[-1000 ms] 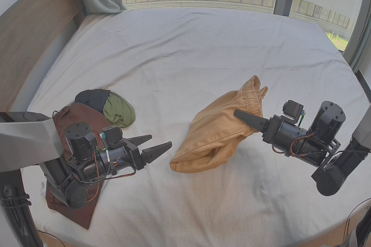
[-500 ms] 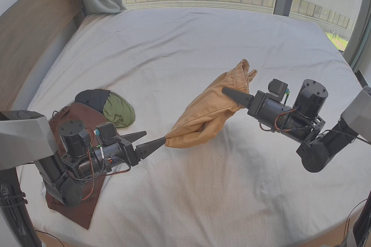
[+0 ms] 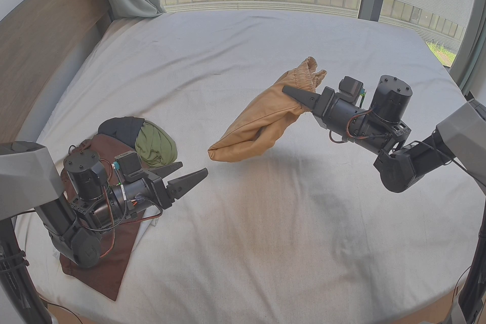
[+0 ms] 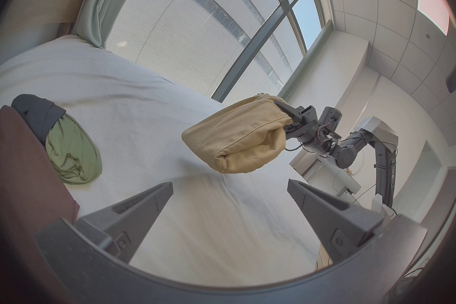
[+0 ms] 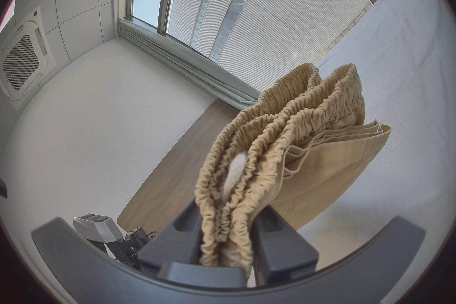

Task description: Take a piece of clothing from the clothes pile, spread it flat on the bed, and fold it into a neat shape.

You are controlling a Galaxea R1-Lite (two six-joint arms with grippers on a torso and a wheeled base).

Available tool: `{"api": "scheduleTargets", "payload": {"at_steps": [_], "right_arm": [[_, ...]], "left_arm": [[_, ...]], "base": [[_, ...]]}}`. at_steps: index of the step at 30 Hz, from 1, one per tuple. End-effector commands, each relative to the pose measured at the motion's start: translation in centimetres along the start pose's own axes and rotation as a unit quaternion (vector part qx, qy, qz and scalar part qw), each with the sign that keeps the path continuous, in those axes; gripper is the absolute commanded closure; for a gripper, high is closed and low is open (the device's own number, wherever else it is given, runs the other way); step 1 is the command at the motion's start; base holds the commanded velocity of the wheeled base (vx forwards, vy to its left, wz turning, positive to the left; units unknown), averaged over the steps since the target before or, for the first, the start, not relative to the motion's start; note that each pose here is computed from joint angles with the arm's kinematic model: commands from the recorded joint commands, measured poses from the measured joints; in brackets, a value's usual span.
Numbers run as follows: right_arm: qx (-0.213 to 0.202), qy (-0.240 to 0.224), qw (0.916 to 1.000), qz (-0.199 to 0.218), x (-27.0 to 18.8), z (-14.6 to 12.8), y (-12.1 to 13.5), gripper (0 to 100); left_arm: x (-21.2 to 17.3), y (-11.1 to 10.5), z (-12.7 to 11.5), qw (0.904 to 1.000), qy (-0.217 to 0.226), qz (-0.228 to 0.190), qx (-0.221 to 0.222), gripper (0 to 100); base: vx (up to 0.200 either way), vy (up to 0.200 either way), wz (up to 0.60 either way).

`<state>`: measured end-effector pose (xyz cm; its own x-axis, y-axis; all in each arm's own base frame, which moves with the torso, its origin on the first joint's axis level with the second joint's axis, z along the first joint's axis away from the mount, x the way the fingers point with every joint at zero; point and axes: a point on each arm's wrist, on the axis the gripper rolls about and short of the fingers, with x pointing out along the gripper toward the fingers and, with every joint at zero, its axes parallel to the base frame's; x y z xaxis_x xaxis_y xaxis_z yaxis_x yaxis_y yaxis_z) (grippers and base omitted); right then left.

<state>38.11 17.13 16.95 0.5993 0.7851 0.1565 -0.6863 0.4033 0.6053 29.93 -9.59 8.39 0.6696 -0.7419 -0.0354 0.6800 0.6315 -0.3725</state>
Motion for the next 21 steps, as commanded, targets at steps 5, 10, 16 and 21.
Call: {"api": "scheduleTargets", "payload": {"at_steps": [5,10,16,21], "right_arm": [[0.012,0.007,0.9997,-0.020,1.9,-1.5,-4.3,100],[0.016,0.011,0.9995,-0.026,2.5,-2.1,-5.7,100],[0.011,0.004,0.9997,-0.020,3.5,-0.9,-5.3,100],[0.003,-0.004,0.9999,-0.011,4.5,0.5,-4.8,100]], "left_arm": [[-0.3,0.3,0.3,1.0000,-0.006,0.006,-0.001,0],[-0.4,0.4,0.4,0.9999,-0.007,0.007,0.000,0],[-0.3,0.4,0.4,1.0000,-0.007,0.006,0.000,0],[-0.3,0.4,0.3,1.0000,-0.006,0.007,-0.001,0]], "base": [[0.000,0.000,0.00],[0.000,0.000,0.00],[0.000,0.000,0.00],[0.000,0.000,0.00]]}}
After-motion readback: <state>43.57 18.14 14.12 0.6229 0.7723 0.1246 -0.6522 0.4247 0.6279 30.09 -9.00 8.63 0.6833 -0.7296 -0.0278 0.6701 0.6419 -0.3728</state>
